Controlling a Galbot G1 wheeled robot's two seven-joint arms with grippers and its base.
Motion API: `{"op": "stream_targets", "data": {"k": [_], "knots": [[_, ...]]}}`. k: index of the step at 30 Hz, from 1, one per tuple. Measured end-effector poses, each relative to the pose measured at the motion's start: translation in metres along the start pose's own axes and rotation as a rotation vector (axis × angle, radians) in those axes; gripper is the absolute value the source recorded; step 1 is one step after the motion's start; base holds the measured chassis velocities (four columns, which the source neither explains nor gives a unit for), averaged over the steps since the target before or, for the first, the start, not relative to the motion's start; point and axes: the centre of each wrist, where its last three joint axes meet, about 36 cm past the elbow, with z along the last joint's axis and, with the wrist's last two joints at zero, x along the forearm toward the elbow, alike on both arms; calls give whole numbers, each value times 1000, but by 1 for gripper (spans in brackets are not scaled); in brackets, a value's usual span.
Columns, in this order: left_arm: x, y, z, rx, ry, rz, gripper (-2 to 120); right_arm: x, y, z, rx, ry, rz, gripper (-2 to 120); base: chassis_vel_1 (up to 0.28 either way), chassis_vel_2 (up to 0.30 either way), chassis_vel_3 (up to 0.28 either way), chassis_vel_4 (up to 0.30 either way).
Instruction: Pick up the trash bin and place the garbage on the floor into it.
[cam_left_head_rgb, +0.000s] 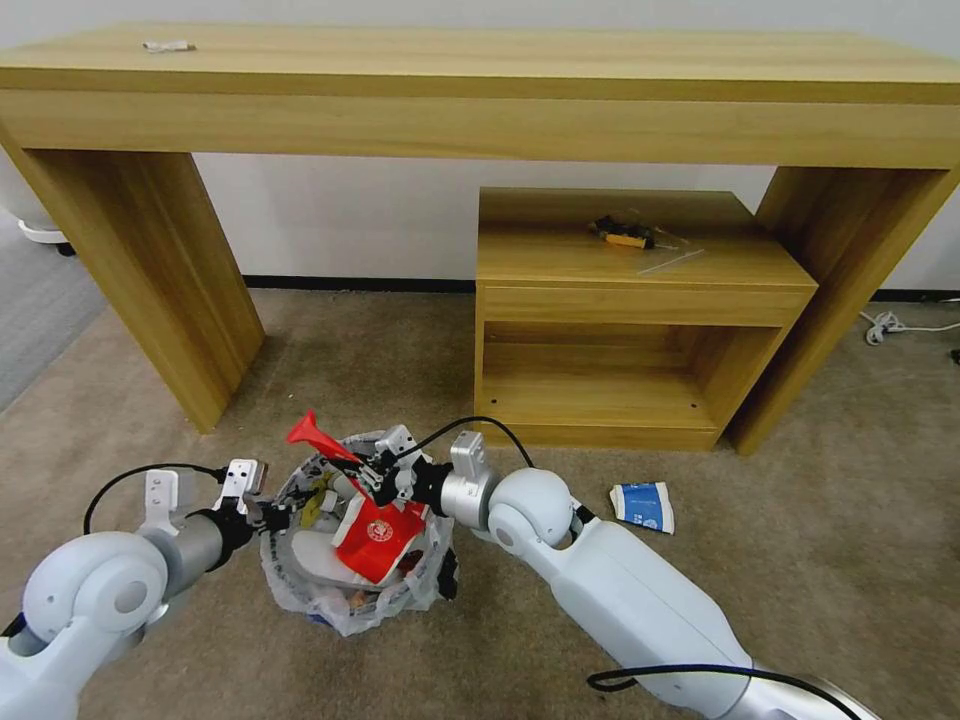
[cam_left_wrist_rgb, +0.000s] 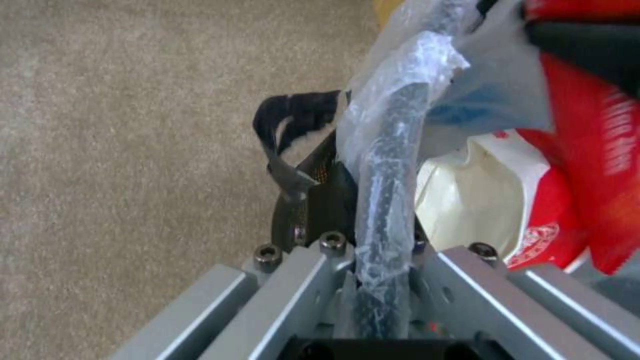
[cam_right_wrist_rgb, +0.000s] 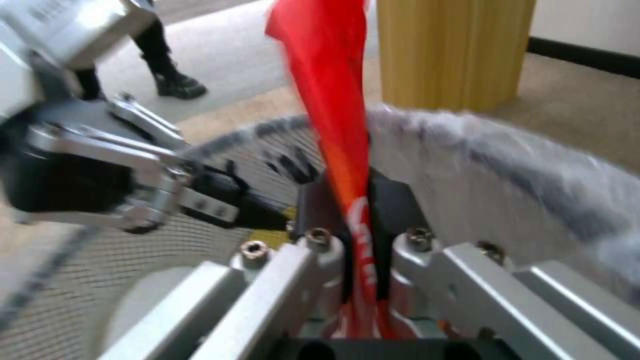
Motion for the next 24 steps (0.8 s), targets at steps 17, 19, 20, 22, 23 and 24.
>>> {"op": "stream_targets", "data": {"k": [17,19,20,22,23,24], "knots": [[-3,7,6,12,13,-36,0,18,11,-34,7,-65,36,72,0,0,0,0],[-3,9,6,13,11,-40,0,21,10,-37,8,-75,42,77,0,0,0,0],[-3,11,5,16,10,-44,0,25,9,-40,9,-88,54,82,0,0,0,0],[-3,12,6,19,9,-47,0,29,8,-44,6,-100,70,85,0,0,0,0],[-4,14,7,24,10,-53,0,34,6,-48,-4,-121,98,92,0,0,0,0],[-4,15,7,27,9,-55,0,39,4,-49,-16,-132,123,96,0,0,0,0]]}}
